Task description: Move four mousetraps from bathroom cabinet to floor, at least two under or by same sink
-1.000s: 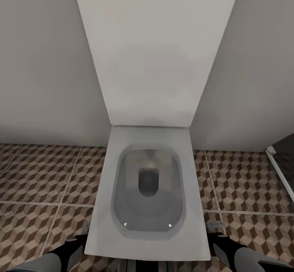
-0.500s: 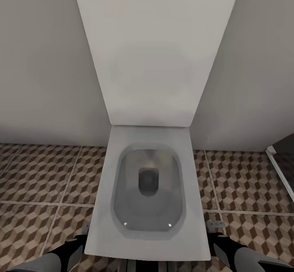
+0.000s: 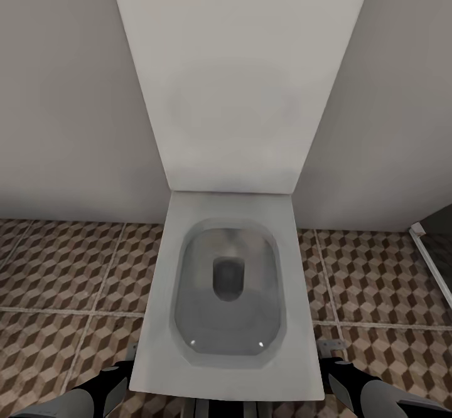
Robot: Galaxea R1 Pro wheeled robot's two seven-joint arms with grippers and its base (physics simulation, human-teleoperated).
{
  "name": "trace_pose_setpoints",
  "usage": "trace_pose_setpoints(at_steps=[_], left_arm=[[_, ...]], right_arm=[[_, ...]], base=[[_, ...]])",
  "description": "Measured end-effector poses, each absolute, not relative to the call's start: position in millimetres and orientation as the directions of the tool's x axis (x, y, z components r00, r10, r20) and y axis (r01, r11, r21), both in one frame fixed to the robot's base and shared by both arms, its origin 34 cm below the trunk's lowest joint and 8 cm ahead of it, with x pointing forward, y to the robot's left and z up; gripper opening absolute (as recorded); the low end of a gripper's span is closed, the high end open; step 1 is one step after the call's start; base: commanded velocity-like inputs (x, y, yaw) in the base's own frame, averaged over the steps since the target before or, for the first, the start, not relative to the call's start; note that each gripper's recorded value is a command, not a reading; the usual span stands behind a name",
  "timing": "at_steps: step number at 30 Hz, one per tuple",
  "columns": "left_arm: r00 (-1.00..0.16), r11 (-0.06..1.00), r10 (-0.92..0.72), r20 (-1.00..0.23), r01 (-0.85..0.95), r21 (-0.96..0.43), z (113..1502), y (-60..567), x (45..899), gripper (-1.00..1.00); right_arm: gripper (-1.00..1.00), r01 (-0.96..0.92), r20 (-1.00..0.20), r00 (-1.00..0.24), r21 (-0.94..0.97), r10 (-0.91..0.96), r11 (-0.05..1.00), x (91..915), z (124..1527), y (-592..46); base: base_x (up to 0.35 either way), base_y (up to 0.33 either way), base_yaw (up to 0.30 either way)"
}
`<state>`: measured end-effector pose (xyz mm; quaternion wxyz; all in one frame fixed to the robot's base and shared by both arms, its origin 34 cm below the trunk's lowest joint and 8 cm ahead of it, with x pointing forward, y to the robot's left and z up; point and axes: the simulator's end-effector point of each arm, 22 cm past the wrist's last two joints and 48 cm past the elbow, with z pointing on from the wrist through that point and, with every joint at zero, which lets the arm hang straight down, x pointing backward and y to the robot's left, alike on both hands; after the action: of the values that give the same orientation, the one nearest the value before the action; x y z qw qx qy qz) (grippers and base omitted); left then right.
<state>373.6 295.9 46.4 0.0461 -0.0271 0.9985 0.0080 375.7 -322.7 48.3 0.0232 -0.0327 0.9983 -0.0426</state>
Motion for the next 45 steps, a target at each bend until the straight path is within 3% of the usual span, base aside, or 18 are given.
trace_pose_setpoints(at_steps=[45], left_arm=[[-0.995, 0.998, -0.052, -0.079, -0.054, 0.014, 42.6, 296.0, 367.5, -1.00]], right_arm=[[-1.00, -0.059, -0.029, -0.998, -0.085, -0.061, 0.995, 369.3, 44.5, -322.7]], base=[[0.000, 0.000, 0.000]])
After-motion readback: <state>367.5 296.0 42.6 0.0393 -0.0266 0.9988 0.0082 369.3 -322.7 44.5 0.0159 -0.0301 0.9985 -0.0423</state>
